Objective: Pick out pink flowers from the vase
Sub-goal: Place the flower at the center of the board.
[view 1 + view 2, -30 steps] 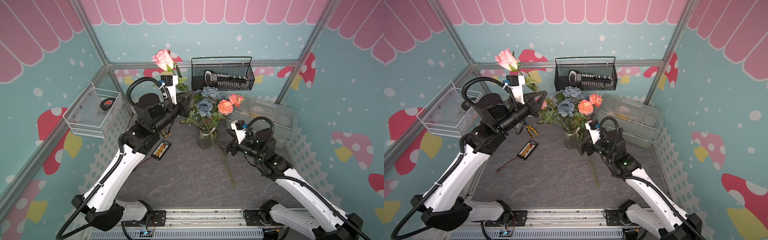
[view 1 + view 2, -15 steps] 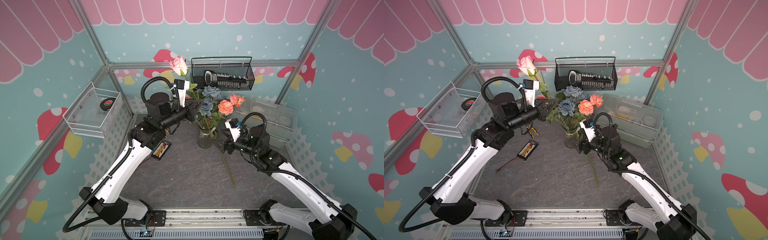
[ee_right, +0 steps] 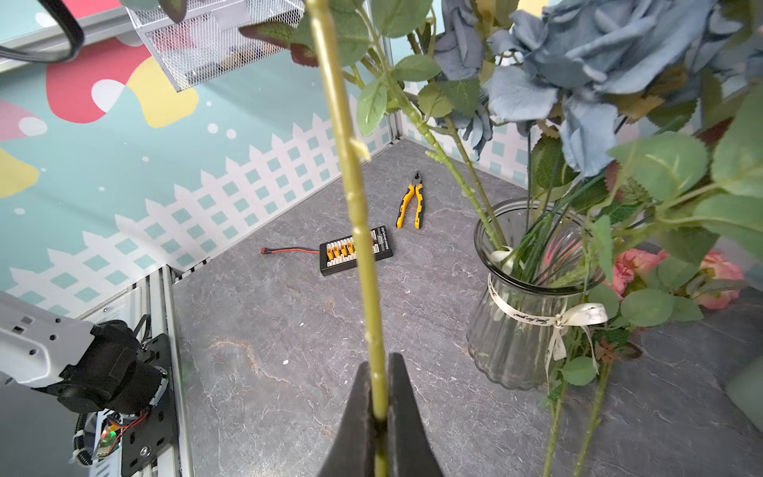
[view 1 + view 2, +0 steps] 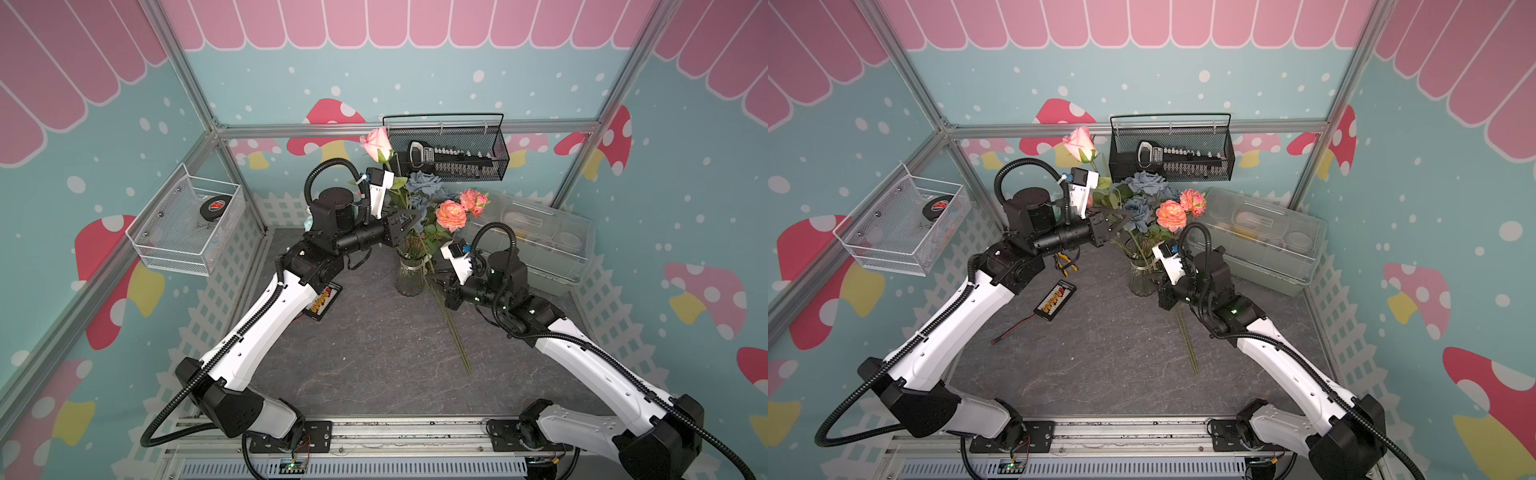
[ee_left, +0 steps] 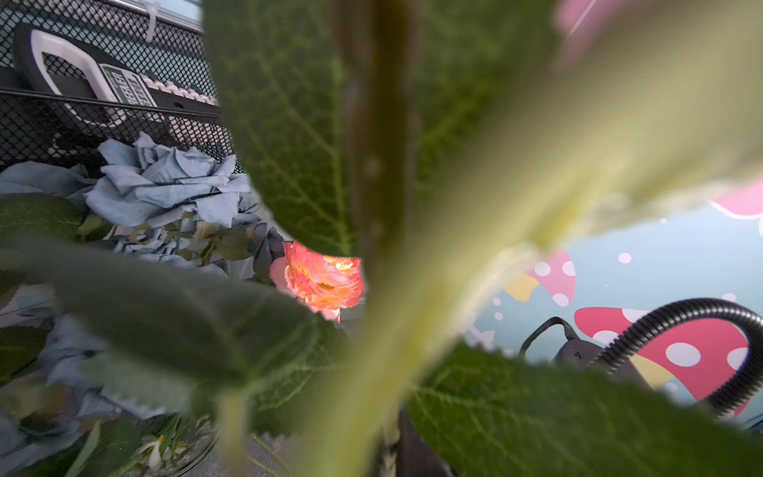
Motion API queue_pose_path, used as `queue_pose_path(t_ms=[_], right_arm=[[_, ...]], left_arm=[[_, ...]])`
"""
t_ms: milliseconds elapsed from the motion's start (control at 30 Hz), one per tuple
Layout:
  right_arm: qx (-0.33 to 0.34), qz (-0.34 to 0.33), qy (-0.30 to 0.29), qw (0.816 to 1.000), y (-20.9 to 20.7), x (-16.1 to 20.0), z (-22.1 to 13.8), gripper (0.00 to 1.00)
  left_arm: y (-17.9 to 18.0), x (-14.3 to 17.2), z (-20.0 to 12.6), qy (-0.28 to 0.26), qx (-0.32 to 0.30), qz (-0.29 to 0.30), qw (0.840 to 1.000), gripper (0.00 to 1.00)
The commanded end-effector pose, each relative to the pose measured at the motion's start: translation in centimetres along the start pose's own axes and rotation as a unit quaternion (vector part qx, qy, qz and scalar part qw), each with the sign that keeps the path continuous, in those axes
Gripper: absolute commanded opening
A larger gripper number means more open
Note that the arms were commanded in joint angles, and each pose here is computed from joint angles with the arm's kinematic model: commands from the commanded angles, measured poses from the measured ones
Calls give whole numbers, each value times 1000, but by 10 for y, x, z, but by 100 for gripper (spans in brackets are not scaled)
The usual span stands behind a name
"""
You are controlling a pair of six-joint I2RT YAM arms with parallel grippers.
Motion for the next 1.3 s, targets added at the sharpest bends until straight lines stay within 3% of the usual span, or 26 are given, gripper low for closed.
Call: queue_pose_path(t_ms=[0, 67, 100, 167, 300, 367, 567, 800, 1033, 1200, 1267], right_arm=[[19, -10, -24, 999, 0, -11, -11, 0], [32, -11, -30, 999, -2, -13, -16, 0], [41, -13, -35, 998, -3, -15, -19, 0], [70, -12, -40, 997, -8, -18, -26, 0], [179, 6, -26, 984, -29, -14, -49, 0], [247, 21, -11, 969, -44, -8, -63, 0], [393, 76, 66, 914, -78, 27, -90, 0], [410, 156, 100, 893, -104, 69, -92, 0], [391, 202, 145, 886, -109, 110, -83, 0], [318, 224, 185, 902, -102, 140, -51, 0], [290, 232, 191, 909, -100, 147, -39, 0]], left_arm=[[-7, -5, -5, -3, 9, 0, 1000, 40], [-8, -10, -6, -11, 0, 5, 1000, 97], [-9, -15, -7, -19, -5, 8, 1000, 99], [-17, -27, -15, -43, -13, 22, 999, 99], [-46, -54, -57, -142, -18, 65, 988, 99], [-54, -60, -79, -194, -23, 92, 976, 99], [-49, -74, -143, -312, -136, 150, 928, 99], [-22, -65, -172, -355, -210, 158, 897, 99], [30, -2, -157, -325, -189, 121, 919, 98], [85, 32, -183, -373, -283, 95, 878, 98], [96, 42, -187, -383, -292, 93, 872, 98]])
Point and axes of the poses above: each gripper's point midway between its finger pads, its own z axis out along the fingers, its own y axis along the line the jaws close on, x = y × z, the point moved 4 cm from there along -z, back along the fingers, and after that the axes turned 15 degrees about -z, right-handed, at the moved point
